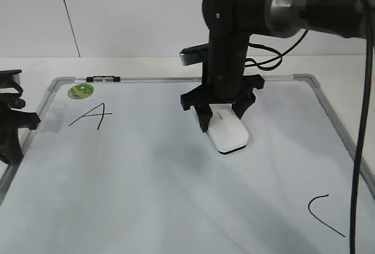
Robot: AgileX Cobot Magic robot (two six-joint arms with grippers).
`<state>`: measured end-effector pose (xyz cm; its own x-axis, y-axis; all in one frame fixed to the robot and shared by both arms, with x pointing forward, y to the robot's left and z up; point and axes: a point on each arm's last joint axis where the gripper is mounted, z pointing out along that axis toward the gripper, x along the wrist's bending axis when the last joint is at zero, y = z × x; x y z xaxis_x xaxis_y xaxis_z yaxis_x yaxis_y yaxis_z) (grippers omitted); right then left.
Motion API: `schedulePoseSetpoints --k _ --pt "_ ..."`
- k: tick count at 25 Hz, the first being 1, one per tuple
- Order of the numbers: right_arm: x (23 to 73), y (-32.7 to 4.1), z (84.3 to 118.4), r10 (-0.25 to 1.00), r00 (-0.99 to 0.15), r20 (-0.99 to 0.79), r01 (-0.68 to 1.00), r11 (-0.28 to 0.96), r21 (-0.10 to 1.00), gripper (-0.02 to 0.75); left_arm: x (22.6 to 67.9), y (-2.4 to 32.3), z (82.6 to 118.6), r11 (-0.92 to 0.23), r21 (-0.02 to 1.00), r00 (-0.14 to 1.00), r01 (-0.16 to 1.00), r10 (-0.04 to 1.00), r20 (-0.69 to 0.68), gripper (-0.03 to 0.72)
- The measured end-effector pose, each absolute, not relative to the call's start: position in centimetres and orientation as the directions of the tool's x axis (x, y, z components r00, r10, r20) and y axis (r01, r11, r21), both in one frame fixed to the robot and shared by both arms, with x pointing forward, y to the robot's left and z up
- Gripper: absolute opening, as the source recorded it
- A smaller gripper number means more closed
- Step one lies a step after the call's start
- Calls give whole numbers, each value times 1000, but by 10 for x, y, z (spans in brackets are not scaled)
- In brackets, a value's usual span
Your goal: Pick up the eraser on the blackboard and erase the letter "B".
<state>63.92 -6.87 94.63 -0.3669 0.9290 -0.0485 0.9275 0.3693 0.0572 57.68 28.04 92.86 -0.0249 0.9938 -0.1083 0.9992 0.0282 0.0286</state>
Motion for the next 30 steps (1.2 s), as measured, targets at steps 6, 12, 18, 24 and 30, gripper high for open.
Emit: schedulePoseSetpoints --k 6,12,18,24,30 --pt "602 -13 946 853 -520 -40 851 522 55 531 577 280 929 28 27 -25 999 994 -108 25" --pt "583 13 948 821 -571 26 820 569 54 531 577 280 929 28 27 -25 999 994 -108 25" --pt "587 13 949 818 -575 6 817 574 51 531 577 281 929 27 27 -24 999 994 -107 25" --pt "605 -8 950 861 -505 52 863 503 49 531 577 281 929 27 27 -24 999 994 -107 25" --pt "650 -73 950 936 -346 56 937 343 60 531 577 280 929 28 27 -25 999 994 -108 25"
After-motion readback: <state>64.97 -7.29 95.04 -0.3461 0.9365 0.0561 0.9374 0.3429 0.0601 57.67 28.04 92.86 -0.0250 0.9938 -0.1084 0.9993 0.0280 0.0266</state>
